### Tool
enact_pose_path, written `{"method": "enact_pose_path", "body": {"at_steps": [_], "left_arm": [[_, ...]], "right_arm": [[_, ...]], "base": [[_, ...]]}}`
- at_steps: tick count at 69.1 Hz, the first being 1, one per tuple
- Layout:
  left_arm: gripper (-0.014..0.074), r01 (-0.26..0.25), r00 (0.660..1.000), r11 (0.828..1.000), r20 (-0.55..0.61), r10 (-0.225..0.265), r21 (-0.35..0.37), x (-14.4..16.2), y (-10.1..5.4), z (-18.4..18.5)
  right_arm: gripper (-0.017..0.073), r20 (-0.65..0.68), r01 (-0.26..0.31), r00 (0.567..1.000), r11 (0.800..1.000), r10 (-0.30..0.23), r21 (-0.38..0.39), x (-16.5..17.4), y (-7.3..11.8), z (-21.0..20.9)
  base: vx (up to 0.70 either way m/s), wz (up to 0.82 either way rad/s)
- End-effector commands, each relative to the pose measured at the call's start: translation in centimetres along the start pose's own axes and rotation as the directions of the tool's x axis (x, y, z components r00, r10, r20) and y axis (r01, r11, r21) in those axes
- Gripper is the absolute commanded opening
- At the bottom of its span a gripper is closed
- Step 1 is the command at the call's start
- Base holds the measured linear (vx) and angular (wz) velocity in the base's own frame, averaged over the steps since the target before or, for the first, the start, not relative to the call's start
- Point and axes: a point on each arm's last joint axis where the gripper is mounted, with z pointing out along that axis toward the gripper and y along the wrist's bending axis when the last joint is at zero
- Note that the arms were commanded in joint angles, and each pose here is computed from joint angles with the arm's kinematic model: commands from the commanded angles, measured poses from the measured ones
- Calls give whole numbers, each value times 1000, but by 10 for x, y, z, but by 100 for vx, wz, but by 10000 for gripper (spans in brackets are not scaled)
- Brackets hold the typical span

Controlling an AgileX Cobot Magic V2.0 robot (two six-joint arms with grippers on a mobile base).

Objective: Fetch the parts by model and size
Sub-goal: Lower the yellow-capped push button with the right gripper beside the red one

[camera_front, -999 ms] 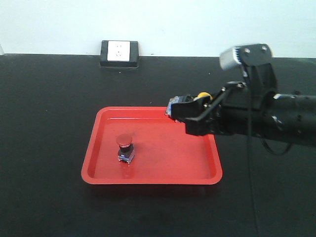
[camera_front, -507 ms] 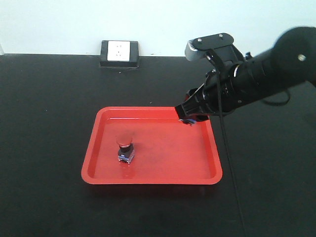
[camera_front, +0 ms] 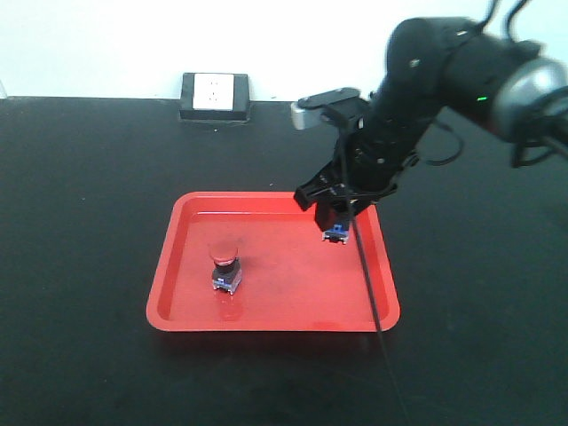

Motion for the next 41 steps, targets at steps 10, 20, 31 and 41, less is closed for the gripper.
{"method": "enact_pose_path", "body": {"at_steps": [10, 20, 31, 41], "left_arm": [[-7, 3, 997, 1000, 78, -3, 5, -12, 0, -2], [-7, 3, 998, 1000, 70, -3, 4, -12, 0, -1], [-7, 3, 999, 1000, 50, -3, 2, -10, 0, -1], [-8, 3, 999, 1000, 49, -3, 2, -10, 0, -1]], "right_arm": [[-4, 81, 105, 992, 994, -101, -43, -15, 1, 4], [-4, 71, 97, 993, 994, -94, -46, -19, -1, 21], [-4, 52, 96, 994, 994, -94, -46, -22, -5, 42], [-4, 55, 90, 995, 995, -87, -42, -26, -7, 58]], "base": [[0, 0], [0, 0], [0, 0], [0, 0]]}}
